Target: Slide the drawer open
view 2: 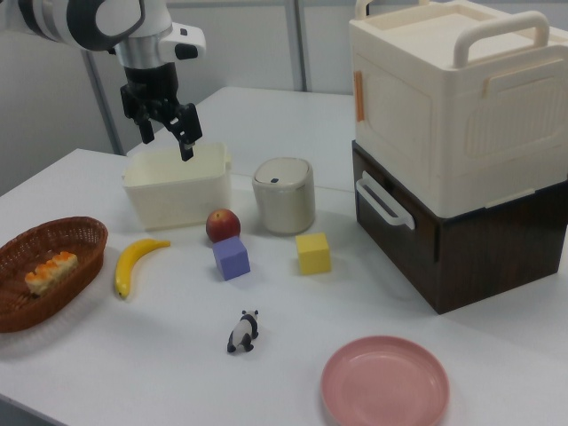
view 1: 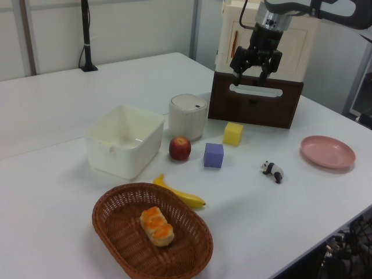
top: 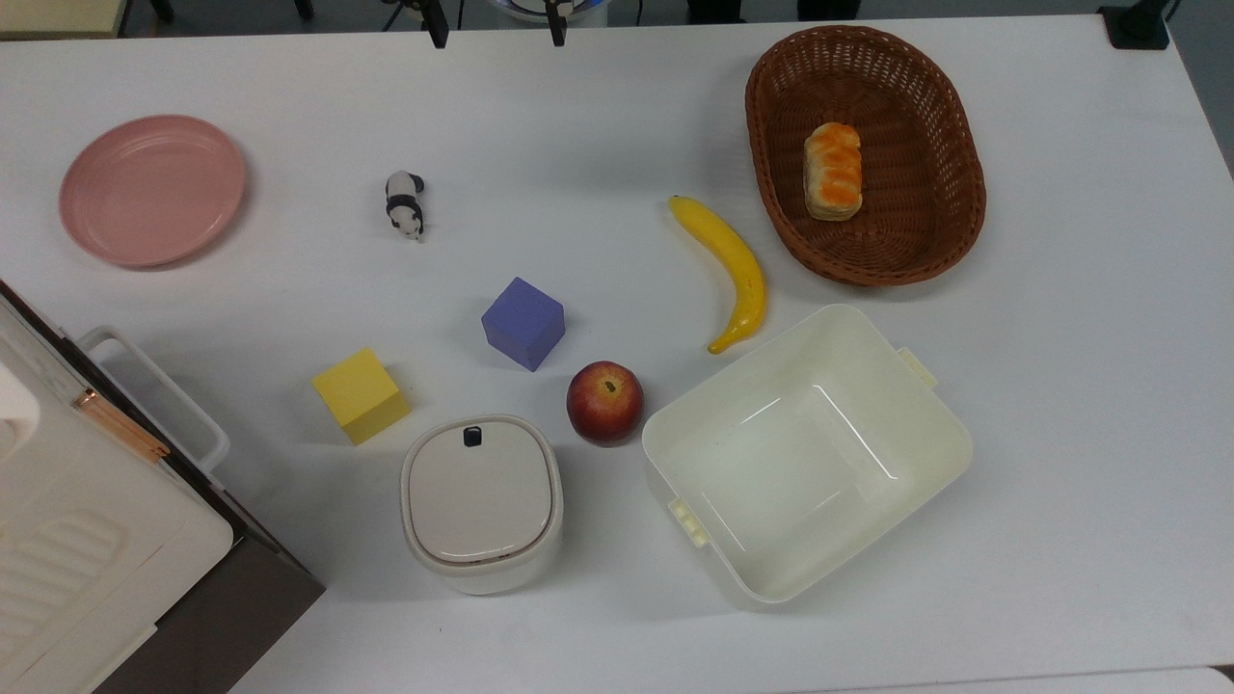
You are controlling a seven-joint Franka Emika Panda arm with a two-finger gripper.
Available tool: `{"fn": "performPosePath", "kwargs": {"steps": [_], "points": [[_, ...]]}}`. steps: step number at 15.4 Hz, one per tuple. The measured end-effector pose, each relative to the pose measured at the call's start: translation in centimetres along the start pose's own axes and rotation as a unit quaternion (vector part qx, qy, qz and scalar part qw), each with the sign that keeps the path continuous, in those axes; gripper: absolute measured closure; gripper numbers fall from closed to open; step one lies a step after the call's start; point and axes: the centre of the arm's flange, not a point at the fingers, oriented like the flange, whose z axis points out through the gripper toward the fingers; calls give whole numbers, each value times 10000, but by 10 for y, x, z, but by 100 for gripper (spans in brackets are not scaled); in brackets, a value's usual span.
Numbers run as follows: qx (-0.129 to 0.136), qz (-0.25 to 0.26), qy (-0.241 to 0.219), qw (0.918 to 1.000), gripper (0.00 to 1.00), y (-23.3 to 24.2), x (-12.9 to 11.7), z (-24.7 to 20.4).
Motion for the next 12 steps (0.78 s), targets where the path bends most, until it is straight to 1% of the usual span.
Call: {"fn": "performPosePath", "kwargs": {"steps": [5,12], "points": [[-23,-71,-17,10000,0,-8,1,3],[-32,-20,-49,10000,0,-5,3,7]]}}
